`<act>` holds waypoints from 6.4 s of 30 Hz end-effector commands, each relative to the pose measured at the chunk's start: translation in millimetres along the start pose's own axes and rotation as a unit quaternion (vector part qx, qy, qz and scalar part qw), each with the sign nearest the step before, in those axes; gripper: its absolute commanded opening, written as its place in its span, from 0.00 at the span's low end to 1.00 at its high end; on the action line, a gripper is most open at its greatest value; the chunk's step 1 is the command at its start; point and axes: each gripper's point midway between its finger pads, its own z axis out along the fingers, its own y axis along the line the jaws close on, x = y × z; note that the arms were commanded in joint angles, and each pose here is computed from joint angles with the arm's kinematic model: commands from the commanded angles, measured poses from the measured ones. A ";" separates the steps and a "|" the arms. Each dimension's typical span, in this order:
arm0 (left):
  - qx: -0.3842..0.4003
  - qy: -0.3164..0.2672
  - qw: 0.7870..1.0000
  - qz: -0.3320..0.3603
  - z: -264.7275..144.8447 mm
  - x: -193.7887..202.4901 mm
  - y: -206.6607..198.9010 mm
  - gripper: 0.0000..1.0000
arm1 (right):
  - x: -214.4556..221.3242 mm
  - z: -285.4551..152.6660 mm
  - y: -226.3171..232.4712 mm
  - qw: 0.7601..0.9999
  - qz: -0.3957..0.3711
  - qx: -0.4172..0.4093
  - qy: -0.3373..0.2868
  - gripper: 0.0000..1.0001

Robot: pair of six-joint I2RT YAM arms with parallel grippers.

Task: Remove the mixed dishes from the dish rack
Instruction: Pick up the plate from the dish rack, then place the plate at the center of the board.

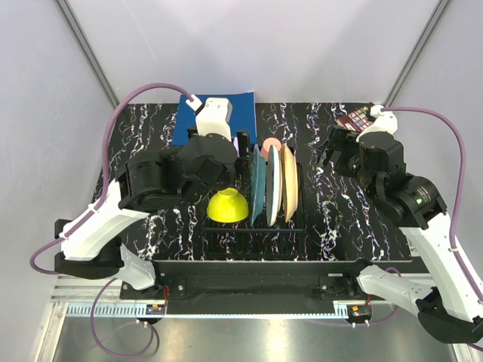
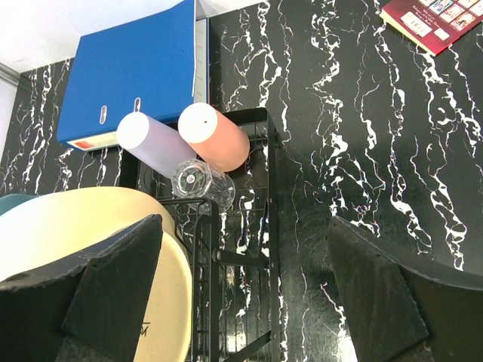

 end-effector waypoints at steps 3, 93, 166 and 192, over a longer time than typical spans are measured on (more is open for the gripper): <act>0.023 0.005 1.000 -0.014 -3.8 4.5 -18.7 0.74 | -8.4 -0.7 9.2 1.000 0.004 -0.018 -0.012 0.98; -0.234 -0.259 0.811 0.470 -44.5 -140.4 32.2 0.00 | -97.0 -61.7 65.6 0.993 0.056 -0.101 -0.006 0.86; -0.023 -0.305 0.696 0.650 -45.1 -43.4 -74.4 0.00 | -53.8 -60.1 162.3 0.885 0.125 -0.374 0.249 0.00; -0.160 -0.409 0.864 0.248 -141.7 -177.0 72.5 0.99 | -213.3 -39.6 86.5 0.927 0.259 -0.268 -0.037 0.00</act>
